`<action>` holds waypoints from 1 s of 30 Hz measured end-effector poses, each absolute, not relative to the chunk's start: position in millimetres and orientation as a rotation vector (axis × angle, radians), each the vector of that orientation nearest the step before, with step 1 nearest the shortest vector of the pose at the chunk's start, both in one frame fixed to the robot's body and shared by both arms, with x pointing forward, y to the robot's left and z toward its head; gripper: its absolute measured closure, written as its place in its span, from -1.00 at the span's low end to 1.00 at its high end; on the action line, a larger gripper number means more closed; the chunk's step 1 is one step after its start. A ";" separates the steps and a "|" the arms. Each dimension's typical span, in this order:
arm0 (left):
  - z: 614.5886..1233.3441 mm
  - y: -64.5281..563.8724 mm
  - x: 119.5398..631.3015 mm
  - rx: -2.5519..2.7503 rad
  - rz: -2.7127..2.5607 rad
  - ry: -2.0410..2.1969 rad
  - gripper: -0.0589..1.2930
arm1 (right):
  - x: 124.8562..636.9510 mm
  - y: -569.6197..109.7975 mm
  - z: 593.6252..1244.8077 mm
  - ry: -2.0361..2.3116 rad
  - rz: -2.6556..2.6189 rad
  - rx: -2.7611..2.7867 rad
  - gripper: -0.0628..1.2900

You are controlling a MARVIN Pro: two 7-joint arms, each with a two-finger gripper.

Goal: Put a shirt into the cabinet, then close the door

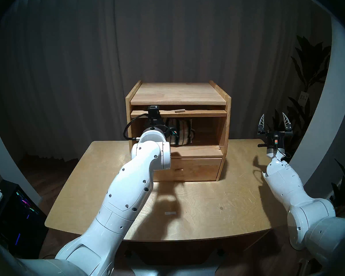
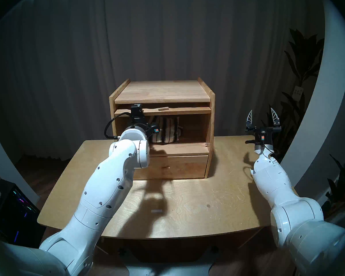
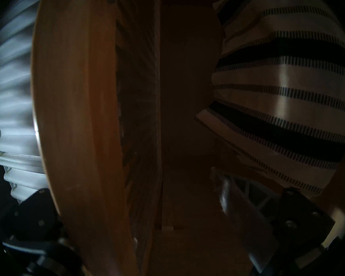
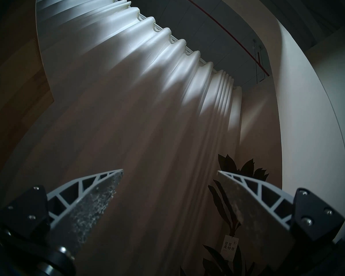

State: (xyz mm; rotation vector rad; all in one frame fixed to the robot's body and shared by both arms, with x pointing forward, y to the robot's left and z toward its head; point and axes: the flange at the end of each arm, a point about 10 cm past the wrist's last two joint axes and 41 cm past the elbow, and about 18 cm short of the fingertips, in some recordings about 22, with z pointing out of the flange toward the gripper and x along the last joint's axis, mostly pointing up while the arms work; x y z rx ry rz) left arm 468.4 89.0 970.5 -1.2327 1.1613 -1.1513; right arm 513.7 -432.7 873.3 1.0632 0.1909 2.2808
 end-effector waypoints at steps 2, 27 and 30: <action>970.4 88.7 470.8 -1.230 -1.151 1.158 -0.64 | 513.7 -432.7 873.3 0.191 2.281 1.063 -0.94; 995.0 95.7 459.2 -1.260 -1.208 1.145 0.50 | 513.7 -432.8 873.0 0.193 2.280 1.061 -0.94; 996.3 96.7 450.5 -1.274 -1.218 1.154 0.49 | 513.7 -432.8 872.9 0.193 2.280 1.061 -0.94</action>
